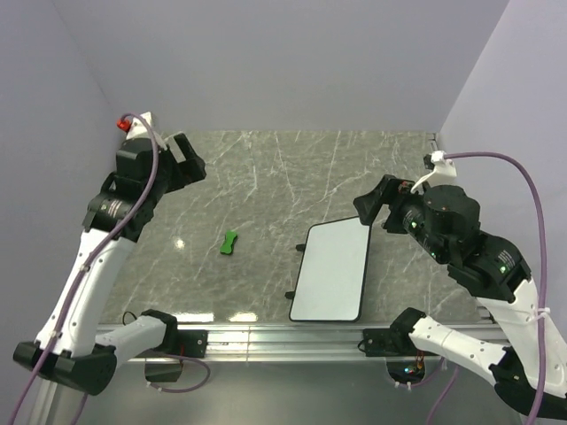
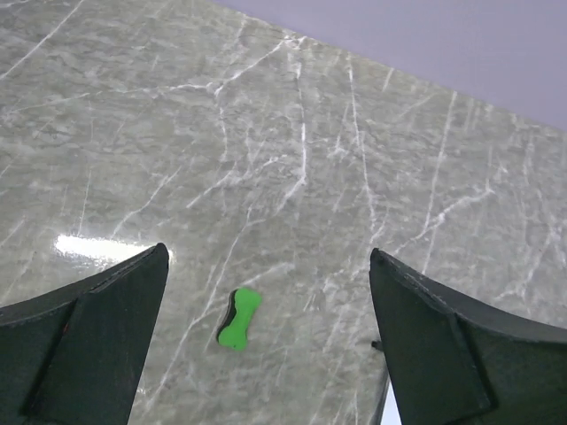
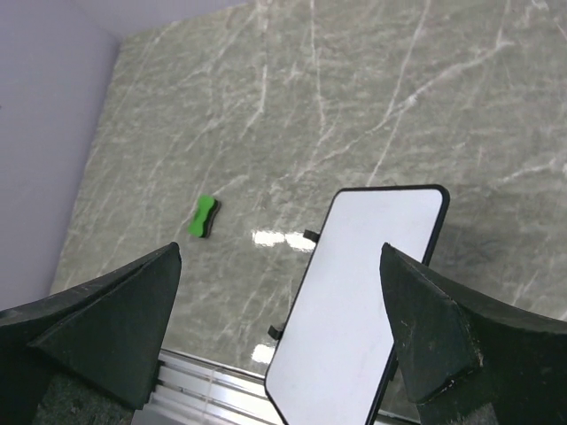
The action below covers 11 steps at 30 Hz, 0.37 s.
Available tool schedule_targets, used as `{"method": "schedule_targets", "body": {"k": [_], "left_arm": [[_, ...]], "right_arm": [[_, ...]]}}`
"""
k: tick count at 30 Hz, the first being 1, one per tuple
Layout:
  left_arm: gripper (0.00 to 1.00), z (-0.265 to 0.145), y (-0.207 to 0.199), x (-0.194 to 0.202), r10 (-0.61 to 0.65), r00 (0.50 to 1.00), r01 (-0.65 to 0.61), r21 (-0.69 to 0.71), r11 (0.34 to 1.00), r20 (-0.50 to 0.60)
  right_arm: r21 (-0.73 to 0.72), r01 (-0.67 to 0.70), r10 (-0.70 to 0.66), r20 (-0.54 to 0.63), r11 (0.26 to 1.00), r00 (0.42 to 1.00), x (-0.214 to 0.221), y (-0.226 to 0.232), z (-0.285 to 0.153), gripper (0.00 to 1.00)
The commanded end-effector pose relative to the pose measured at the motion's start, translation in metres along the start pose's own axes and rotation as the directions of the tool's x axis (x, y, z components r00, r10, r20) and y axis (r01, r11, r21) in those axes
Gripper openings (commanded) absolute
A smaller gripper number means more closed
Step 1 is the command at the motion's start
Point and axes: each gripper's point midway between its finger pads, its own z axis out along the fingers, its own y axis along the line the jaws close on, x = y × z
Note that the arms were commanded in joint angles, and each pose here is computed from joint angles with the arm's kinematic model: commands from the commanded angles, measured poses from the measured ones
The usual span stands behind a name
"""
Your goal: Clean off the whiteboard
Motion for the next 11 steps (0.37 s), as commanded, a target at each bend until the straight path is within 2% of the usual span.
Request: {"method": "schedule_targets", "body": {"k": [1,11], "left_arm": [[0.99,-0.008,0.009,0.017,0.042,0.998,-0.042,-0.003,0.999,-0.047],[0.99,-0.010,0.014,0.013,0.031,0.999,-0.032,-0.027,0.999,-0.029]], "right_arm": [[-0.094,0.015,-0.007,0.081,0.996,0.997,-0.028,0.020,-0.013,1.00],[-0.044,0.065,-0.064,0.016,0.997,0.998,-0.019,0.020,0.007,1.00]]}}
